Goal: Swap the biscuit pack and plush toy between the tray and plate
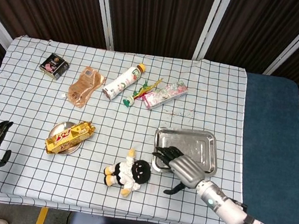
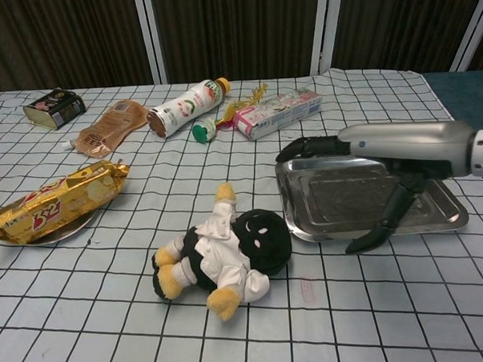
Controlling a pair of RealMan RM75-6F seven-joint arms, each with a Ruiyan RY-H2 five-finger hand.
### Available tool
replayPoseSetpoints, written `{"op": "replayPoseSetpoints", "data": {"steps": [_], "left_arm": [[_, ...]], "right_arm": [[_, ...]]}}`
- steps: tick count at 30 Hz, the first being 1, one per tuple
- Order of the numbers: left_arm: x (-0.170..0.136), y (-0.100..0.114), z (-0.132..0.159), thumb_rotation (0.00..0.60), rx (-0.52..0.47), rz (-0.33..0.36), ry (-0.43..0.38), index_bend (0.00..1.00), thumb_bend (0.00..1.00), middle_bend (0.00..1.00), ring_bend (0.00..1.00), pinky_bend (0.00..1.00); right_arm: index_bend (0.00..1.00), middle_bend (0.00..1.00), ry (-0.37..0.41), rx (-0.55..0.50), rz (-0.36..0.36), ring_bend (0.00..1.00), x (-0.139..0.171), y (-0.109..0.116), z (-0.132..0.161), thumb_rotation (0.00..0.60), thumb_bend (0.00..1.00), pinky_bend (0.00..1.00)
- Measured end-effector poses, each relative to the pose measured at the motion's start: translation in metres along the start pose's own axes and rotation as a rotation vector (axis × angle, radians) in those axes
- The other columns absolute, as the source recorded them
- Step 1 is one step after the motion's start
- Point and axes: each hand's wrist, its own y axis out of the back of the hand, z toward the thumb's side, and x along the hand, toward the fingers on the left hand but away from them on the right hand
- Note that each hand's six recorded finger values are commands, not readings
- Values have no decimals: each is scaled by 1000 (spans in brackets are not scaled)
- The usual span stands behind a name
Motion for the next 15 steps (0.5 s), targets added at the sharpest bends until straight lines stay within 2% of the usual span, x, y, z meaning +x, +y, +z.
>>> {"op": "replayPoseSetpoints", "data": {"steps": [6,10,15], "left_arm": [[1,-2,-2,600,-6,-13,5,48,445,106,38,173],[3,-4,-6,600,-24,-33,19,51,443,115,38,173],[5,-5,-11,600,-38,-48,32,52,445,118,39,173]], "right_arm": [[36,0,58,18,44,0,-28,-5,23,600,45,0],[40,0,96,12,110,0,-59,-21,45,600,24,0],[44,0,107,16,175,0,-89,-41,60,600,17,0]]}}
